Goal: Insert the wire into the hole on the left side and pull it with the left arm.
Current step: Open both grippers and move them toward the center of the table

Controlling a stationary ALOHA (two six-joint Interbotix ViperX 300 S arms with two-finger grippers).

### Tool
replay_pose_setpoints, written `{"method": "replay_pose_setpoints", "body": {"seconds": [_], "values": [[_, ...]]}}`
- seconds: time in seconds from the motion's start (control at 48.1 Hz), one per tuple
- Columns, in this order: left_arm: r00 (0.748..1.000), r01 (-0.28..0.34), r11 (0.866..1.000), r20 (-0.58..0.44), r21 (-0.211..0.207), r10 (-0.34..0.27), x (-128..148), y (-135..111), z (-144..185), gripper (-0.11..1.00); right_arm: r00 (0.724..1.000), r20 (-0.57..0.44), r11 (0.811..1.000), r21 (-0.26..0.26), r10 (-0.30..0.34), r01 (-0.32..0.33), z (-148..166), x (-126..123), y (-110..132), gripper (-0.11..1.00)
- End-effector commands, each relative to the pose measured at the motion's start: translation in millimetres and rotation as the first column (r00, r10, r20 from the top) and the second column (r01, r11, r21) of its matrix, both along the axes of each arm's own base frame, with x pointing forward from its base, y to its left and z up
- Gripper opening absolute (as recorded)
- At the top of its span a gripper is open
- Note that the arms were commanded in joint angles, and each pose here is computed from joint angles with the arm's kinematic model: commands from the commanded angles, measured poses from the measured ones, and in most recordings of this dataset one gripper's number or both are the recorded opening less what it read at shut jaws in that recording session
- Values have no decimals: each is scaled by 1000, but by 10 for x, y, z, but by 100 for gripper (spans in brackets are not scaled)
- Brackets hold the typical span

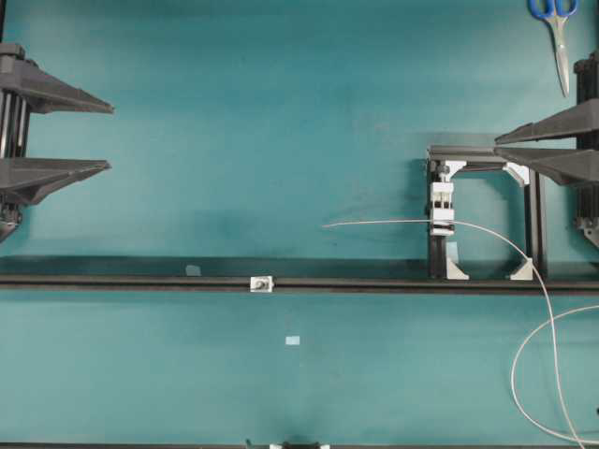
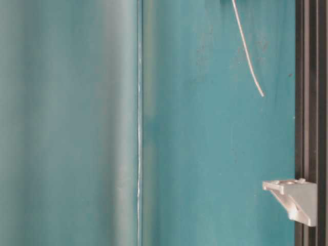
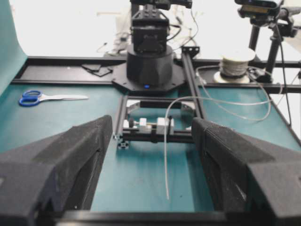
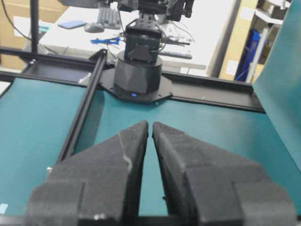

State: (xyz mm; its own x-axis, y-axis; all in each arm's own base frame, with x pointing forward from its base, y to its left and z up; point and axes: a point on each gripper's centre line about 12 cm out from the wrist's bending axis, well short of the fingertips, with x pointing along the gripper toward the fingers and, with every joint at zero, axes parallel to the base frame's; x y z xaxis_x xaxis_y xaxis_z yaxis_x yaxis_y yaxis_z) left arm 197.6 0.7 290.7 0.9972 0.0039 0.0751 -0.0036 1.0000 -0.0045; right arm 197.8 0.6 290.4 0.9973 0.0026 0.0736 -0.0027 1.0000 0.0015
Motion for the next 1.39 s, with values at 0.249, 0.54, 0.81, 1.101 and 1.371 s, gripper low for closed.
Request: {"method": "replay_pose_setpoints", "body": {"seconds": [0.249, 0.54, 0.81, 1.101, 1.371], "values": [[1000, -7, 1000, -6, -25, 7, 76, 9, -28, -8, 999, -40, 996, 89, -24, 28, -95, 80, -56, -7], [997, -11, 999, -78, -33, 9, 277, 13, -234, 0, 994, -102, 992, 124, -23, 36, -237, 186, -62, -8], [996, -16, 1000, -84, -25, 14, 293, 19, -434, 40, 985, -170, 980, 190, -19, 52, -479, 266, -65, 28], [990, -20, 999, -142, -24, 17, 402, 23, -680, 56, 973, -230, 973, 222, -11, 63, -776, 432, -54, 41], [975, -32, 999, -221, -21, 26, 582, 46, -933, 76, 947, -322, 962, 260, 10, 79, -981, 665, -12, 49]]}}
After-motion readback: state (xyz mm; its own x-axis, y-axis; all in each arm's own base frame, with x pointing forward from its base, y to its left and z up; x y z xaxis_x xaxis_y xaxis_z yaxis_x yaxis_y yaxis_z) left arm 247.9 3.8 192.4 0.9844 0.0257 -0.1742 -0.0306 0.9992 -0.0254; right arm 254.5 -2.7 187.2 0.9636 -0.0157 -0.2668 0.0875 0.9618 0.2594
